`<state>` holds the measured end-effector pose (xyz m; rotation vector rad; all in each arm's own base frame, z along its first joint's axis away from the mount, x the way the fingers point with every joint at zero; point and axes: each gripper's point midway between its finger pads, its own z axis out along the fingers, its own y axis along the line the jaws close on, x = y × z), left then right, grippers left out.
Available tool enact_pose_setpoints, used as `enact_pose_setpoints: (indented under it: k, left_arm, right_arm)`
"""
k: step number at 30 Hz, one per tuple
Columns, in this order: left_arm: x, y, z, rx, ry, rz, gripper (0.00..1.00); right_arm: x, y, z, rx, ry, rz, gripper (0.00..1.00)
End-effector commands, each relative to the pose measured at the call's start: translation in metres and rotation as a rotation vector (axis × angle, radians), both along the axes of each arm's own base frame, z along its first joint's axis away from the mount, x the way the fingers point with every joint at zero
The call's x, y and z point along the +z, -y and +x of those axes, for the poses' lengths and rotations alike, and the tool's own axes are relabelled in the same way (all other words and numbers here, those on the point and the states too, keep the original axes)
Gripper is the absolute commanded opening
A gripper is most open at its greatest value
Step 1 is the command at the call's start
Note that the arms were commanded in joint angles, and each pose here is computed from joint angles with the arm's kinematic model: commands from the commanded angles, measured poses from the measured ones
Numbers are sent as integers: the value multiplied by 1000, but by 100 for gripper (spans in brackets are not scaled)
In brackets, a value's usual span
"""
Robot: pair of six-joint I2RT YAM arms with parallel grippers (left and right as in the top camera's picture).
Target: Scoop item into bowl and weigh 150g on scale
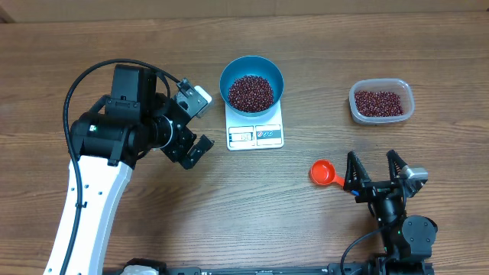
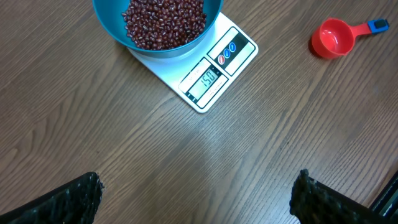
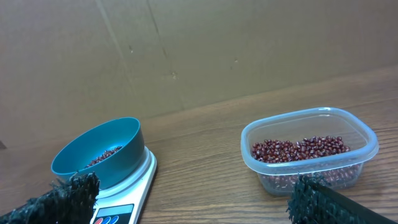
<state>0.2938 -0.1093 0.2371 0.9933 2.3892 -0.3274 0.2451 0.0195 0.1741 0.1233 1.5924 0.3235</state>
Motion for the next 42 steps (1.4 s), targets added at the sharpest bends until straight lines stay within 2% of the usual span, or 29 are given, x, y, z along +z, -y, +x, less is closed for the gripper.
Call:
enact_pose_setpoints:
  k: [1,38,40,42]
  left_arm:
    - [4,3,2,-26,16,-5,100]
    - [4,3,1,-24,11,-6,100]
    - [2,2,-2,-4,-14,-12,100]
    - [-1,0,-7,81,-78,-34,100]
  right_arm:
    - [-2,0,0,-3,6,-5,100]
    - [-2,0,0,-3,6,-5,100]
    - [-2,0,0,-3,6,-5,100]
    - [-2,0,0,-3,6,-5,100]
